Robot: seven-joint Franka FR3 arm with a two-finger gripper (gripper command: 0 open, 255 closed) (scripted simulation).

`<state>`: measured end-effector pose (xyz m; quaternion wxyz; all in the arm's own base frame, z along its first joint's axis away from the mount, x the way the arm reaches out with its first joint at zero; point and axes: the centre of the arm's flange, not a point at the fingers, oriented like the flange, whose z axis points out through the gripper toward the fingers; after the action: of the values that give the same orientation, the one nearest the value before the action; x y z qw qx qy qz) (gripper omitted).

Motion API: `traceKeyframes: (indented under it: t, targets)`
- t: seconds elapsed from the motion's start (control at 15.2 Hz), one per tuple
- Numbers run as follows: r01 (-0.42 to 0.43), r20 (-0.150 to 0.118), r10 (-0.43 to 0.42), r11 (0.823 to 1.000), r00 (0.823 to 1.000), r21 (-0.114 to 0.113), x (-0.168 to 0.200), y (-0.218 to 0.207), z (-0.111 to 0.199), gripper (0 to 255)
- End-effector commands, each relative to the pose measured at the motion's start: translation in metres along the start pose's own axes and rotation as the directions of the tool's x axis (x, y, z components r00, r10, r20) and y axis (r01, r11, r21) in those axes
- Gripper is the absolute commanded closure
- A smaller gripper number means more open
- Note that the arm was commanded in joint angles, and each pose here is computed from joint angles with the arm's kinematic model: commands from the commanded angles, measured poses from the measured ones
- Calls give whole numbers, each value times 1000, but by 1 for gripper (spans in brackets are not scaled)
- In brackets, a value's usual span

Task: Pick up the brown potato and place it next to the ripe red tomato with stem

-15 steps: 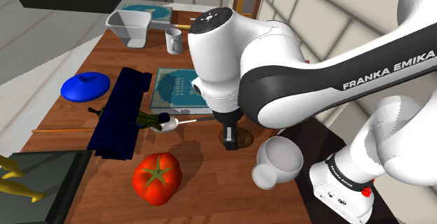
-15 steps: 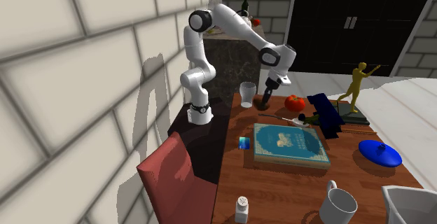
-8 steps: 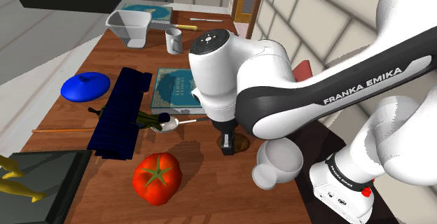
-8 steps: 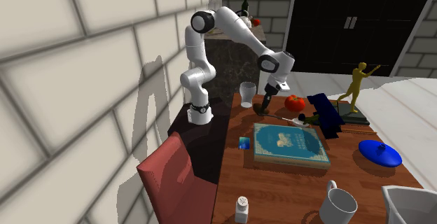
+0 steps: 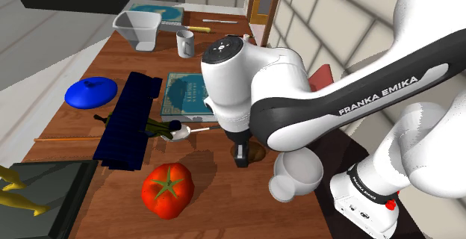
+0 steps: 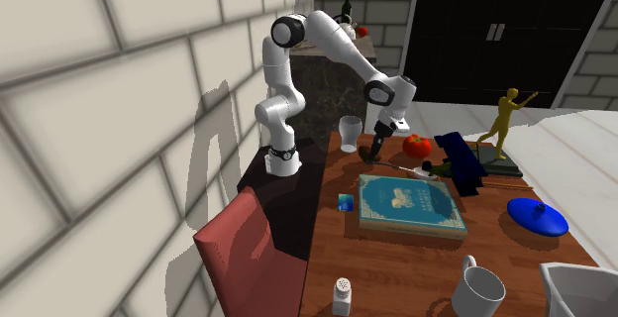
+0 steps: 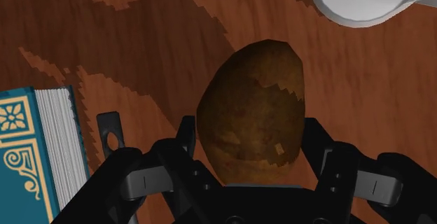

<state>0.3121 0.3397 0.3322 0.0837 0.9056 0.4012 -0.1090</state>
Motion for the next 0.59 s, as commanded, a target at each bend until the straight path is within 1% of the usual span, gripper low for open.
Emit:
traceKeyframes:
  t: [0.0, 0.07, 0.4, 0.53]
  targets:
    - [4, 11, -4, 1000, 1000, 3, -1, -3, 5, 255]
    - [4, 11, -4, 1000, 1000, 3, 0, -3, 5, 0]
    - [4, 11, -4, 1000, 1000, 3, -1, -3, 5, 0]
    - [4, 11, -4, 1000, 1000, 3, -1, -3, -21, 0]
